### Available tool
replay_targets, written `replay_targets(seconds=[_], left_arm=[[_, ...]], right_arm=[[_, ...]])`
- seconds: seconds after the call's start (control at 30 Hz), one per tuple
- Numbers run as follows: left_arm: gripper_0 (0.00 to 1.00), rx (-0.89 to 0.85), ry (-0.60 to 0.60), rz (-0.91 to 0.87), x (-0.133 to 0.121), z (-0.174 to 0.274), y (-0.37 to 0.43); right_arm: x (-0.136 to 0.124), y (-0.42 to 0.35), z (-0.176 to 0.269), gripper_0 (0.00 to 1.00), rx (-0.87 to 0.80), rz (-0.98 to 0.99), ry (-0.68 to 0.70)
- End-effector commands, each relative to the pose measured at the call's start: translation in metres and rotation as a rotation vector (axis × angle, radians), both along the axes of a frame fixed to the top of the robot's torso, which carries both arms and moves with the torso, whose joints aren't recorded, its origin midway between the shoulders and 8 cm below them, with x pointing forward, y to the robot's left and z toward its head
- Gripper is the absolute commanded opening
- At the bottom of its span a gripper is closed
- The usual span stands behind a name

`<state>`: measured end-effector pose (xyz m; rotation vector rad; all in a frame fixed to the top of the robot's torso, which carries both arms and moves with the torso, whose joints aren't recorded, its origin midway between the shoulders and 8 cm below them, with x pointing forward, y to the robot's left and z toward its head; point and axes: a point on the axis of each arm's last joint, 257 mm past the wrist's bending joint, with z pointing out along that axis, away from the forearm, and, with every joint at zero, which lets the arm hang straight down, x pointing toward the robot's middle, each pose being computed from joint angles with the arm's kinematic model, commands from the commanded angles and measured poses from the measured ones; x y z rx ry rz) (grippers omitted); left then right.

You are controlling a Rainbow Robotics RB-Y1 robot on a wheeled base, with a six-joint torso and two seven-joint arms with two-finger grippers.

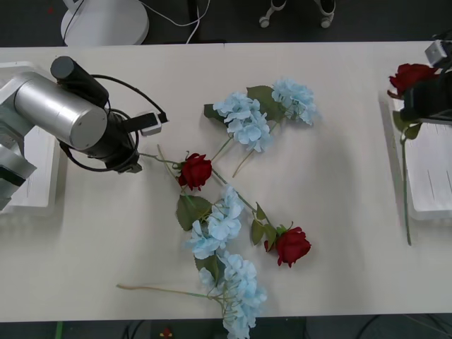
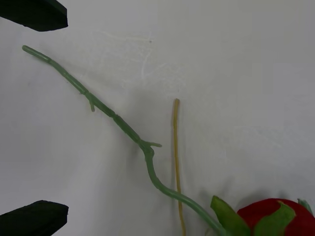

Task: Put the red flowers into the right box and the blue flowers into the left box

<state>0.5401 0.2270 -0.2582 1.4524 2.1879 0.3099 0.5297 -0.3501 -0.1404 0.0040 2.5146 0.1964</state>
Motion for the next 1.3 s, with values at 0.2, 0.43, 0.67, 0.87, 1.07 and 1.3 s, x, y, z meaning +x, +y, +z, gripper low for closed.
replay_targets(seconds=[0.2, 0.43, 0.67, 0.87, 1.07, 1.3], left_arm=[[1.00, 0.165, -0.045, -0.169, 0.010, 0.003, -0.013], [1.00, 0.160, -0.014, -0.153, 0.022, -0.007, -0.031], [0.98, 0.154, -0.031, -0.148, 0.038, -0.016, -0.048], [0.60, 0.156, -0.037, -0.162, 0.040, -0.026, -0.062], [0.00, 0.165, -0.032, -0.168, 0.038, -0.032, -0.069], [0.00, 0.153, -0.024, -0.167, 0.037, -0.034, -0.071]], right_arm=[[0.018, -0.128, 0.083, 0.00, -0.416, -0.070, -0.140], [0.043, -0.175, 0.080, 0.00, -0.593, -0.029, -0.207], [0.076, -0.189, 0.058, 0.00, -0.611, -0.034, -0.315], [0.087, -0.187, 0.023, 0.00, -0.570, -0.066, -0.326], [0.090, -0.199, 0.000, 0.14, -0.560, -0.105, -0.333], [0.089, -0.212, -0.009, 0.50, -0.529, -0.150, -0.306]])
